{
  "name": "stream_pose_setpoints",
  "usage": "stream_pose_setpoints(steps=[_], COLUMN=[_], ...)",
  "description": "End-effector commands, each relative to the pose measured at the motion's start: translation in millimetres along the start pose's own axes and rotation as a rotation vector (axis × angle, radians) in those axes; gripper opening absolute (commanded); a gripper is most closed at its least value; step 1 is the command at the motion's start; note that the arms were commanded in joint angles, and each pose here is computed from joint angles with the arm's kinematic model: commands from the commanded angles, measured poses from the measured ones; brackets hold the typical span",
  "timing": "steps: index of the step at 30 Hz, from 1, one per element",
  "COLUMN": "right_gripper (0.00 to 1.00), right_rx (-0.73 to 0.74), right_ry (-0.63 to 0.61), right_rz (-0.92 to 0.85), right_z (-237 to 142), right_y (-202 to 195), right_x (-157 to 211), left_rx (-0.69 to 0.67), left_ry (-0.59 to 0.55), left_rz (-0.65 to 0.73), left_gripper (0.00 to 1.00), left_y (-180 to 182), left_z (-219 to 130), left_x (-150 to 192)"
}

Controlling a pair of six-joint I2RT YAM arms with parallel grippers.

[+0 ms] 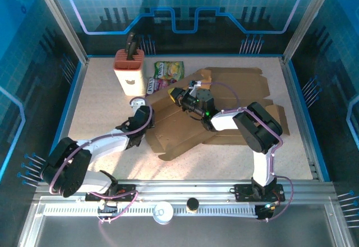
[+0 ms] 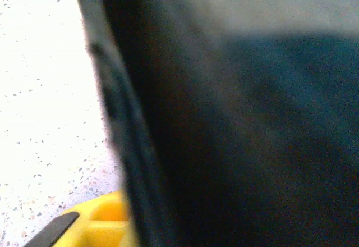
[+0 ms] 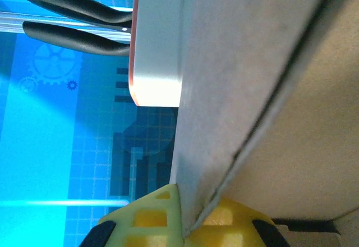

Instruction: Fold the paper box

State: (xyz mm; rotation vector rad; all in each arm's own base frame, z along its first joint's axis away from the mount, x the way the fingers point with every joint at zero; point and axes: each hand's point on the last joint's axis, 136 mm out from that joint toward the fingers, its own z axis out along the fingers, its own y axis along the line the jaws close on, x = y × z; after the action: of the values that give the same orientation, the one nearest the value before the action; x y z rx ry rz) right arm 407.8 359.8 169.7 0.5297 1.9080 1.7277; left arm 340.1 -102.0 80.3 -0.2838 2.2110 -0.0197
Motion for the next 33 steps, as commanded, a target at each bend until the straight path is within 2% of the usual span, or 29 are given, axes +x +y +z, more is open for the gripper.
stream_pose_setpoints(steps=[1, 4, 6, 9, 10, 20, 22, 27, 30, 33], right_gripper=[0.0, 0.0, 0.0, 0.0, 0.0, 0.0, 0.11, 0.5, 0.66, 0.76], right_rx=[0.122, 0.124, 0.124, 0.121, 0.121, 0.121, 0.121, 0.126, 0.13, 0.155], right_ry=[0.132, 0.132, 0.131, 0.129, 0.128, 0.102, 0.092, 0.053, 0.031, 0.034], right_rz=[0.043, 0.045, 0.045, 0.048, 0.049, 0.043, 0.035, -0.003, -0.042, -0.088], right_z=[-0.7, -1.5, -2.0, -3.1, -3.8, -11.6, -14.9, -35.2, -54.0, -73.9], right_y=[-39.7, -40.4, -40.3, -40.3, -40.3, -30.6, -26.1, -10.4, 8.6, 28.0], right_x=[33.3, 32.9, 32.9, 33.0, 32.8, 29.0, 26.9, 18.5, 11.0, 6.2], left_rx=[0.048, 0.036, 0.031, 0.01, 0.006, -0.028, -0.034, 0.002, 0.064, 0.101], left_ry=[0.002, -0.002, 0.005, 0.006, 0.006, -0.008, -0.01, -0.032, -0.05, -0.063], left_rz=[-0.004, 0.004, 0.008, -0.008, -0.014, -0.039, -0.04, -0.042, -0.046, -0.05], left_gripper=[0.33, 0.31, 0.25, 0.02, 0.0, 0.0, 0.0, 0.0, 0.0, 0.0], left_y=[-16.9, -18.0, -19.5, -17.5, -17.1, -8.5, -6.9, -8.3, -14.8, -18.1], left_z=[3.1, 7.1, 10.6, 13.1, 13.3, 4.2, 1.4, -10.2, -17.8, -24.2], left_x=[-2.8, -5.2, -4.2, -4.4, -4.2, -11.2, -13.5, -21.9, -26.1, -31.4])
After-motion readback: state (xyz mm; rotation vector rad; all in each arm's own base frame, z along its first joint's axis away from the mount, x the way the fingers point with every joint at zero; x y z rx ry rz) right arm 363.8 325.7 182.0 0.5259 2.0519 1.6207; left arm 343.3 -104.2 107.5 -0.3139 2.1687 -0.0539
